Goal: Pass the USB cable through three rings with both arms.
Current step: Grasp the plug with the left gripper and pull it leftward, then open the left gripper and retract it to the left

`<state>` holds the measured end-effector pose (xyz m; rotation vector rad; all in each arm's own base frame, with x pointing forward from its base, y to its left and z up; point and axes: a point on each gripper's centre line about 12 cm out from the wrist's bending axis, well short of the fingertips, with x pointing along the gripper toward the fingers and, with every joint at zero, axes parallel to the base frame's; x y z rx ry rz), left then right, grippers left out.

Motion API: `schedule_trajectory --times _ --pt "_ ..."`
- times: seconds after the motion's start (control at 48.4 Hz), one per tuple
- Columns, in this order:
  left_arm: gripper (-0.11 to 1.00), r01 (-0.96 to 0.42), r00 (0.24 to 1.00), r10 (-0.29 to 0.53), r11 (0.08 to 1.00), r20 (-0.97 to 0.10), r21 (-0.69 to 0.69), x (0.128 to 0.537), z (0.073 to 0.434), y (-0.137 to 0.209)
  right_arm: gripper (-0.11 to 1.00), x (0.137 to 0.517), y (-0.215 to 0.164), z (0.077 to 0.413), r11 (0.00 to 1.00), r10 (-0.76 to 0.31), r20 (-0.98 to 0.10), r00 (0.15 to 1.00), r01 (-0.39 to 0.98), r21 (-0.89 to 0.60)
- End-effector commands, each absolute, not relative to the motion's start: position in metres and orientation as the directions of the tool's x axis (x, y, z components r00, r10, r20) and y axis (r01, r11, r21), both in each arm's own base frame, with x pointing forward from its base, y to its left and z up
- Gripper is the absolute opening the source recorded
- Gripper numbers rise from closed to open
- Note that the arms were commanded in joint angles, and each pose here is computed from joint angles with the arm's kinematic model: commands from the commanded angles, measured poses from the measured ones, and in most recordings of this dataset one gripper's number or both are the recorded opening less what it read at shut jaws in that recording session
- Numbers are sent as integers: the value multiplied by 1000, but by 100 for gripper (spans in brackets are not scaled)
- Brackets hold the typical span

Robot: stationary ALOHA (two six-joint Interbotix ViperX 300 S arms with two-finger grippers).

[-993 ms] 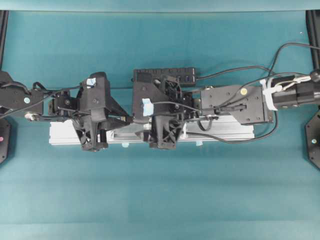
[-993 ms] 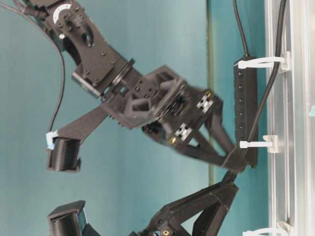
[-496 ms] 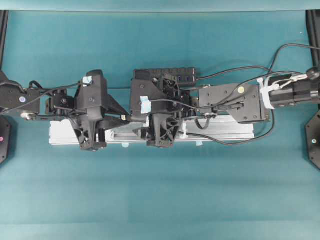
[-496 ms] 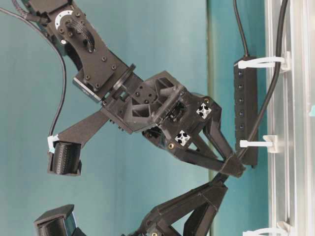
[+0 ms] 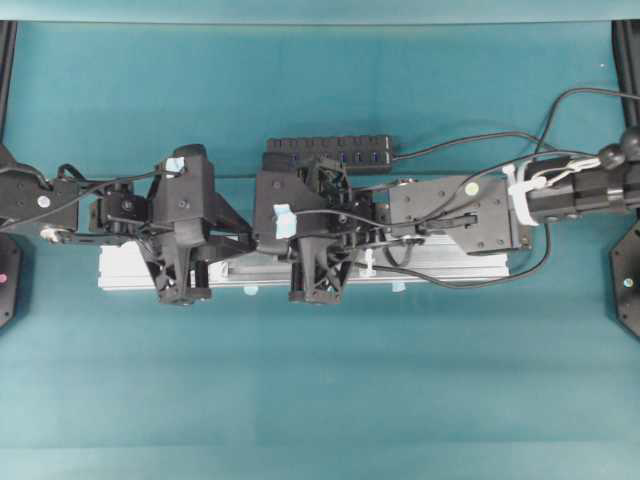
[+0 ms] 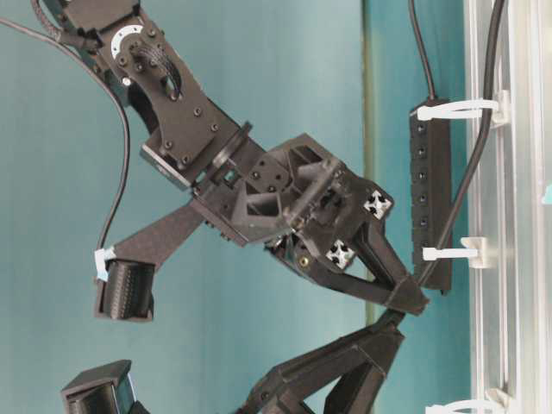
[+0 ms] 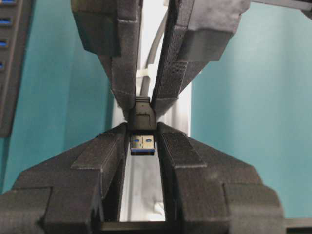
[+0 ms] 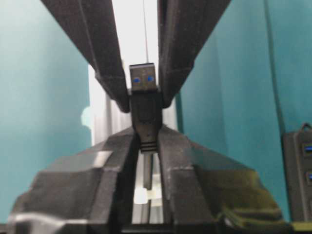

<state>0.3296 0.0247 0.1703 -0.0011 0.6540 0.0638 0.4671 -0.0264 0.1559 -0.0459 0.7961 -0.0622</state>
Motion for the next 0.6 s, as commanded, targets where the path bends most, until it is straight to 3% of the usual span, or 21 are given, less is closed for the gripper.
schedule_trajectory --times 0.0,0.331,0.372,0.517,0.579 --pt "24 -49 813 52 999 -580 21 332 181 21 -6 477 -25 172 997 -71 -676 733 28 -74" --pt "24 -55 817 52 998 -575 12 331 184 21 -6 475 -20 169 997 -69 -702 709 21 -77" --pt "30 -56 820 52 998 -570 11 331 186 21 -6 475 -20 169 997 -69 -704 707 20 -77" --pt "73 -56 854 49 998 -518 2 326 207 19 -7 475 -19 169 997 -68 -705 706 18 -77" --pt "77 -61 866 50 998 -497 -6 319 214 19 -7 475 -18 168 996 -68 -713 698 11 -84"
